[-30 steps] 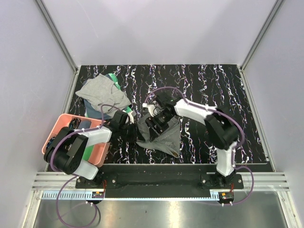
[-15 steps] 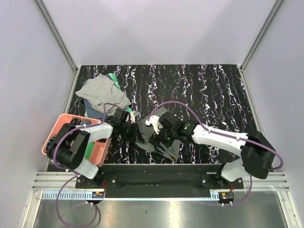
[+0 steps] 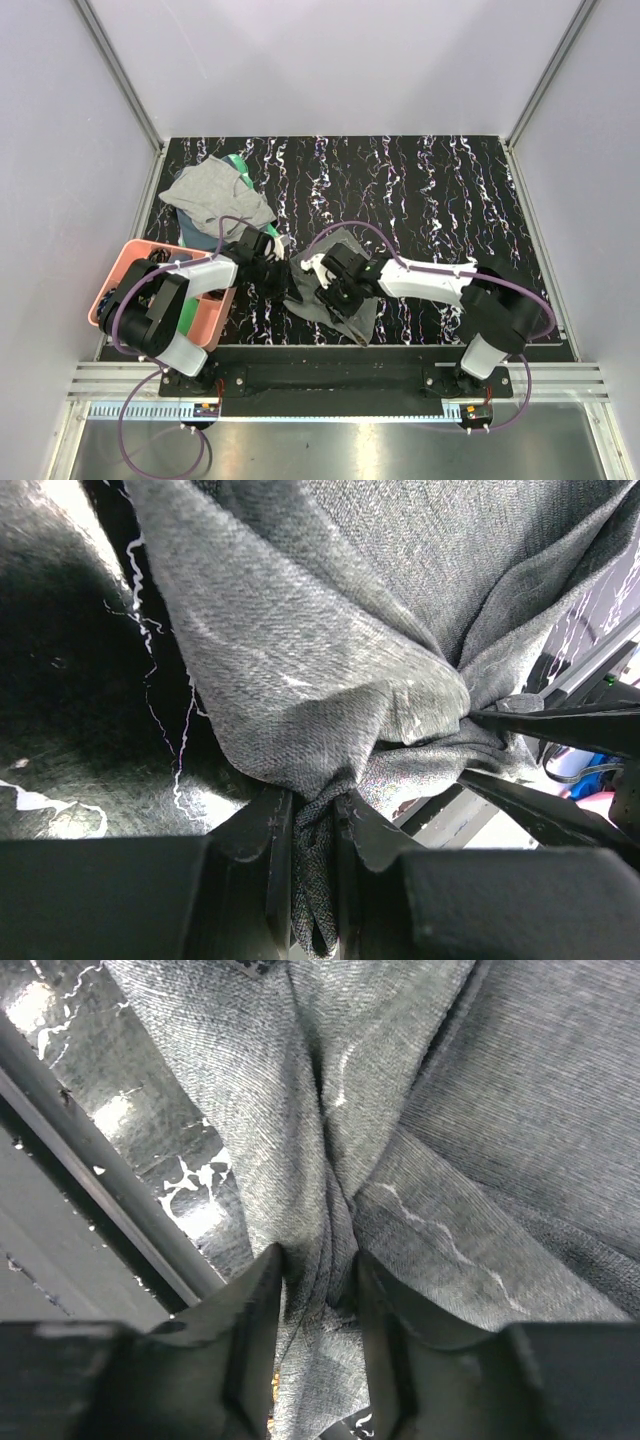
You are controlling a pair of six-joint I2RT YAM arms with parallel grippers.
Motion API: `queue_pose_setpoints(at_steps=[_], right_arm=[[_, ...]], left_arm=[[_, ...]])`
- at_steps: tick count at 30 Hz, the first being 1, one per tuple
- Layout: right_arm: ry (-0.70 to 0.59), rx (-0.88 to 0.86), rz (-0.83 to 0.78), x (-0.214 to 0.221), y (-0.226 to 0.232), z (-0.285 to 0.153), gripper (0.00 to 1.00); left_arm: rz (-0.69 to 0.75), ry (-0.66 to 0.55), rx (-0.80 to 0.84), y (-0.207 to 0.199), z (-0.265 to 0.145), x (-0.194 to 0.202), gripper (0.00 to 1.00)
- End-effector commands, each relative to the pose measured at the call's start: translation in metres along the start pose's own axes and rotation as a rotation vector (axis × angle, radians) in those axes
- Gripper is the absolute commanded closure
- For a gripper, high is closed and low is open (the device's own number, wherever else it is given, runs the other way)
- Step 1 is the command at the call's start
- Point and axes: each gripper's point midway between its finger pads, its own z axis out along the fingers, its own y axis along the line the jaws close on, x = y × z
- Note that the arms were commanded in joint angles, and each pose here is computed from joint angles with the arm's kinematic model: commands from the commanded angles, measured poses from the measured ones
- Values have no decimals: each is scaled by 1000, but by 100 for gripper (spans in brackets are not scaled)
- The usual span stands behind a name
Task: Fold the napkin, place the utensils inside, and roll it up
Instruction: Roll the napkin with the utensil
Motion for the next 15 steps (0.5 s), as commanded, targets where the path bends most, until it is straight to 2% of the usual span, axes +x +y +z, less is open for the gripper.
queue_pose_setpoints(at_steps=[1,5,6,8,9,11,12,15], right_arm=[[42,-62,13,-2,12,3,65],[91,-127,52,3,14,7,73],[89,-144,79,0,10,6,76],[110,-223,120,3,13,7,82],[112,-245,136,2,13,6,83],[127,-304,186,2,10,6,83],[122,-326,194,-2,10,6,83],[125,-404,232,-7,11,6,84]], left_arm=[[38,-5,13,-6,-5,-7,100],[55,-33,16,-11,-11,-15,96],[56,-39,13,-11,-12,-17,85],[70,-53,10,-14,-16,-21,80],[73,-59,9,-14,-17,-23,71],[80,-66,6,-16,-20,-25,61],[81,-71,5,-16,-21,-26,51],[97,-85,10,-18,-25,-28,36]])
